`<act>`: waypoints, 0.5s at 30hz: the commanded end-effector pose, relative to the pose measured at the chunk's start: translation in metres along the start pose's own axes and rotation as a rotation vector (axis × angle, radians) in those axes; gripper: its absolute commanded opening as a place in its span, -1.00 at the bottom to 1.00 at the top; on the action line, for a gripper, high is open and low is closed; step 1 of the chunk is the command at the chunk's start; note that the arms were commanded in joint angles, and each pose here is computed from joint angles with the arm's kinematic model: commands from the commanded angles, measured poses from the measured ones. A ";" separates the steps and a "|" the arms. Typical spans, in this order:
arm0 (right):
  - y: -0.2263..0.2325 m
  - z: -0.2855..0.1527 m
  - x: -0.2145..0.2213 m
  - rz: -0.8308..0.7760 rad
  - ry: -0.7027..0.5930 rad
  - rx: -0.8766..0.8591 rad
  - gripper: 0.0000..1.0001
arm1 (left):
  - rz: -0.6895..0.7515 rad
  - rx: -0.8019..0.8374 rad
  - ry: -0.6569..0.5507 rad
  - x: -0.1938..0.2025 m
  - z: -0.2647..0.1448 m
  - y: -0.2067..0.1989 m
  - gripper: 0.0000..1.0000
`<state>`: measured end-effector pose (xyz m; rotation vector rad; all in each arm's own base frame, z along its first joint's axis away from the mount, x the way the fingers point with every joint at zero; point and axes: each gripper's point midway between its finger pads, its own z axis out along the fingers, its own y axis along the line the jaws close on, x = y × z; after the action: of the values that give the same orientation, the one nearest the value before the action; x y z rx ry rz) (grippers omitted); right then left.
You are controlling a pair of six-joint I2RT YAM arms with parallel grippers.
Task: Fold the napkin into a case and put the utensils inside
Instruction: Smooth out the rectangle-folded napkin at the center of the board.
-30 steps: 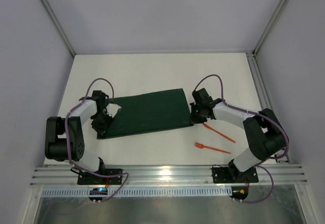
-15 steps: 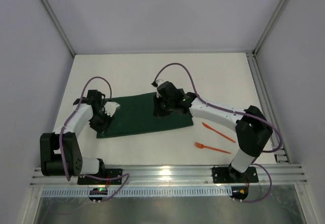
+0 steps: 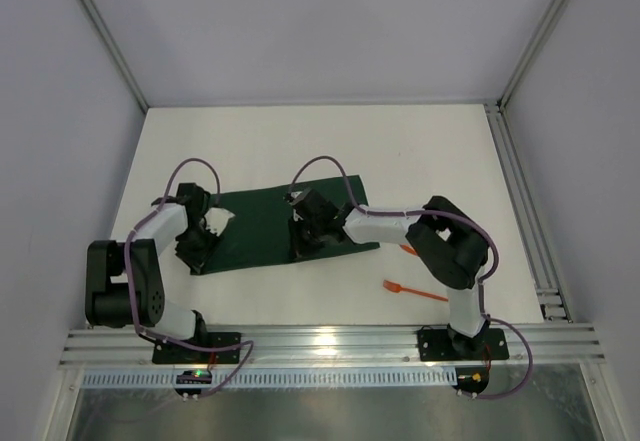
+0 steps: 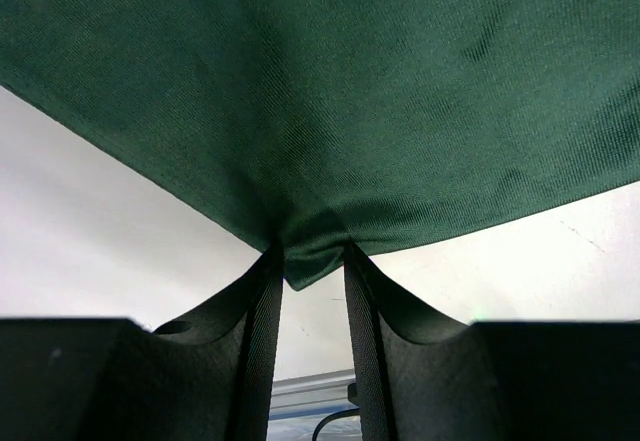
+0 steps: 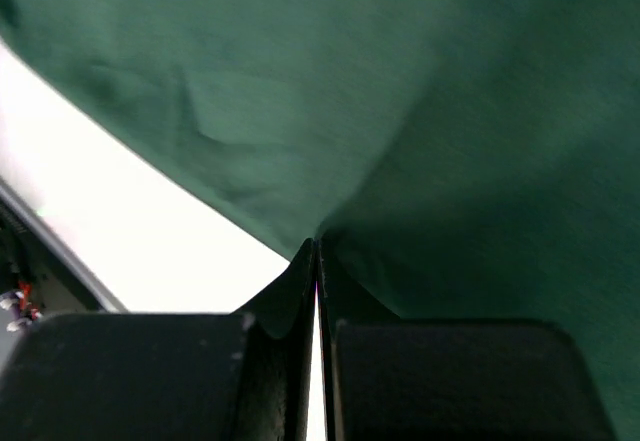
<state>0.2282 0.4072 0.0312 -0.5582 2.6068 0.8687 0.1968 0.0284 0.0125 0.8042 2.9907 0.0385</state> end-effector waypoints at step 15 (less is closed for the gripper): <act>-0.114 -0.069 0.023 0.242 -0.080 0.211 -0.93 | 0.007 -0.048 0.024 0.005 0.018 0.010 -0.35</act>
<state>0.2383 0.3097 0.0173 -0.2633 2.6785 0.7569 0.1981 0.0335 0.0112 0.8073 2.9938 0.0874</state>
